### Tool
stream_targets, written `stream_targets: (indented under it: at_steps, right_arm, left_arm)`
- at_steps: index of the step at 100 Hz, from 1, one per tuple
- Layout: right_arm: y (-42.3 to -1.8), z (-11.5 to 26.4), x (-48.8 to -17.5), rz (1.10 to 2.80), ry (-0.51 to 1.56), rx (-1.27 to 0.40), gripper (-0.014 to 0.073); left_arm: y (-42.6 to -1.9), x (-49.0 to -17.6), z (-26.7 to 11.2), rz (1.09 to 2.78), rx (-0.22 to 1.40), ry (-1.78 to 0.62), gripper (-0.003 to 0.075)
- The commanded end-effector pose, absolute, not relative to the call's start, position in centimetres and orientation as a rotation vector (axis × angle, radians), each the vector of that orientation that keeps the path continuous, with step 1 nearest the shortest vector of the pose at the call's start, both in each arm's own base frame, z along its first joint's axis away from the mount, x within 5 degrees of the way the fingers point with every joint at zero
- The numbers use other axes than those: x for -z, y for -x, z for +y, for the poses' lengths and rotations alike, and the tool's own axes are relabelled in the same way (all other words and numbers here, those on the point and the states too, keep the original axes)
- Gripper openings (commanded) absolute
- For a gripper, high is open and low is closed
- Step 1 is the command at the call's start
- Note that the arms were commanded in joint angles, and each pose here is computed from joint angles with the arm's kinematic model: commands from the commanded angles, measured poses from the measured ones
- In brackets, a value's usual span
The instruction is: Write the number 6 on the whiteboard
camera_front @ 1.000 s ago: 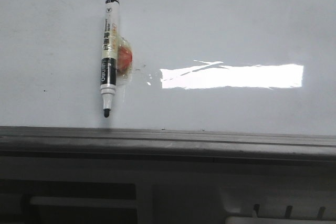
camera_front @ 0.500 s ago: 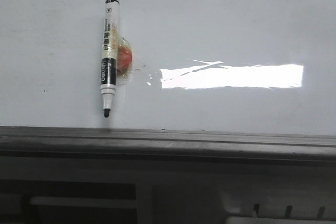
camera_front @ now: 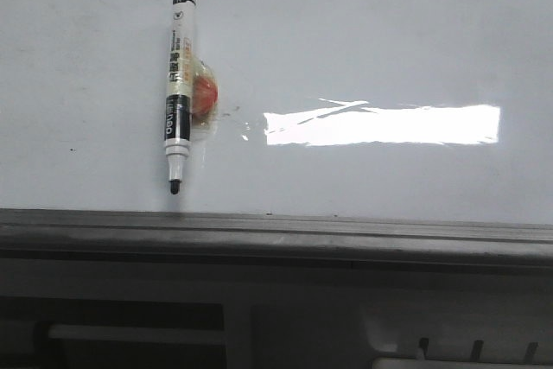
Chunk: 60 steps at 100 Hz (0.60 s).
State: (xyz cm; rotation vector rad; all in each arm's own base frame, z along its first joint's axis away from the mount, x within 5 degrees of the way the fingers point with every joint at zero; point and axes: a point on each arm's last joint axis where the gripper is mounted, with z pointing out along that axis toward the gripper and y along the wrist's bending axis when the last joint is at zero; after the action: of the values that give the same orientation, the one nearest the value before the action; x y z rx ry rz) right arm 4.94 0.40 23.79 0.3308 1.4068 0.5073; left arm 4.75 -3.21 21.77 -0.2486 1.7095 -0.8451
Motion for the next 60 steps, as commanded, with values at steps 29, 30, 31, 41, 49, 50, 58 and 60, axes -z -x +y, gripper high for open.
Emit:
stream_targets:
  at_steps: [29,30,31,41,49,50,58,60]
  right_arm:
    - [-5.0,1.0,-30.2,1.536,-0.114,-0.409,0.0197]
    - [-5.0,1.0,-30.3,1.536,-0.109,-0.414,0.0209]
    - [-5.1,1.0,-30.4,1.541,-0.104,-0.419,0.0219]
    - [-5.5,1.4,-30.7,1.589,-0.079,-0.447,0.032]
    - [-5.8,1.6,-30.5,1.618,-0.061,-0.461,0.0324]
    - [-5.8,1.6,-30.5,1.618,-0.059,-0.462,0.0324]
    - [-5.8,1.7,-30.5,1.622,-0.047,-0.471,0.0324]
    - [-5.8,1.7,-30.5,1.62,-0.044,-0.474,0.0324]
  left_arm:
    - [-9.2,-29.6,-4.9,1.957,0.588,-0.242,0.0434]
    - [-9.3,-29.7,-5.0,1.961,0.594,-0.251,0.045]
    - [-9.6,-29.6,-5.1,1.973,0.599,-0.255,0.0456]
    - [-10.9,-29.6,-6.5,2.021,0.655,-0.364,0.044]
    - [-11.7,-28.9,-8.0,2.067,0.729,-0.436,0.0403]
    - [-11.8,-29.0,-8.1,2.065,0.739,-0.433,0.0401]
    - [-12.6,-28.3,-9.5,2.094,0.796,-0.439,0.04]
    - [-12.8,-28.2,-9.9,2.098,0.805,-0.439,0.04]
